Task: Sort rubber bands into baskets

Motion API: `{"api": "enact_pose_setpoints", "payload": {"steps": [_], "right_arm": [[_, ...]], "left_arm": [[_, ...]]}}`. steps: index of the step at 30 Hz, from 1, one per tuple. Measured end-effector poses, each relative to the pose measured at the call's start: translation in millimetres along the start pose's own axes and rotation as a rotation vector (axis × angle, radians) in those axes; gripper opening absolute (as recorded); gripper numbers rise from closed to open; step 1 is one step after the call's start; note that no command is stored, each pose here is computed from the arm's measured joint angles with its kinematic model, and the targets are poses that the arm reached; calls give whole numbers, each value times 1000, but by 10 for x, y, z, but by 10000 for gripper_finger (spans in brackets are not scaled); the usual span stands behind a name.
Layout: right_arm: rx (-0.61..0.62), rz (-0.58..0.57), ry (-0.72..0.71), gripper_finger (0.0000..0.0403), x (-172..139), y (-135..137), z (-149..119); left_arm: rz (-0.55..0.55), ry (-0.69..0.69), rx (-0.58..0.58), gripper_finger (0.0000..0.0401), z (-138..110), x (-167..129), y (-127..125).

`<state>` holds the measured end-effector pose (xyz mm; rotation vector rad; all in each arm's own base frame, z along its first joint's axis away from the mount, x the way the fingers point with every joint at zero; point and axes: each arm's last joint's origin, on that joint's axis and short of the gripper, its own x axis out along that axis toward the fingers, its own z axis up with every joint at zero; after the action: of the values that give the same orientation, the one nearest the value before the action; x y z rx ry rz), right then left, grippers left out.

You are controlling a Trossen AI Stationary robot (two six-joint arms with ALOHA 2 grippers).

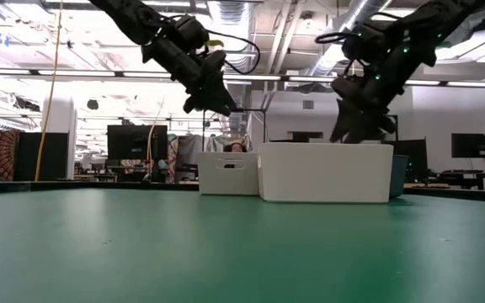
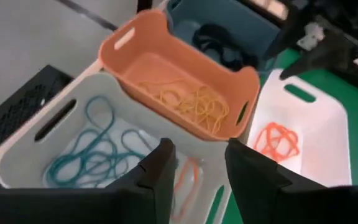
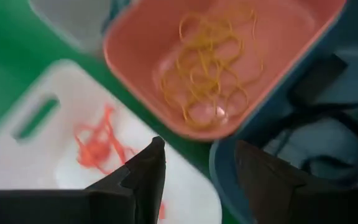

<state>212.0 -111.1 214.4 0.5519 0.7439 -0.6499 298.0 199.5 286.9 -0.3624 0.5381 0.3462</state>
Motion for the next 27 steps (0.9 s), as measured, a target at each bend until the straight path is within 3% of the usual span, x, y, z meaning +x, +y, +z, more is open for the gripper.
{"api": "enact_pose_setpoints", "payload": {"steps": [3,7,13,20,25,27], "right_arm": [[55,58,-57,216,-27,-44,91],[30,138,-185,216,-206,40,64],[59,235,-329,216,-429,111,-321],[65,315,-496,216,-594,56,-484],[115,406,-762,206,-792,-24,-435],[112,421,-775,200,-797,-48,-489]], "left_arm": [[-26,-28,6,129,40,-57,-21],[-23,-67,49,129,106,-263,-156],[-27,-123,152,129,-60,-456,-568],[-45,-257,5,129,-611,-431,-735],[68,-392,-50,129,-665,-506,-702],[109,-382,-23,129,-691,-505,-687]]}}
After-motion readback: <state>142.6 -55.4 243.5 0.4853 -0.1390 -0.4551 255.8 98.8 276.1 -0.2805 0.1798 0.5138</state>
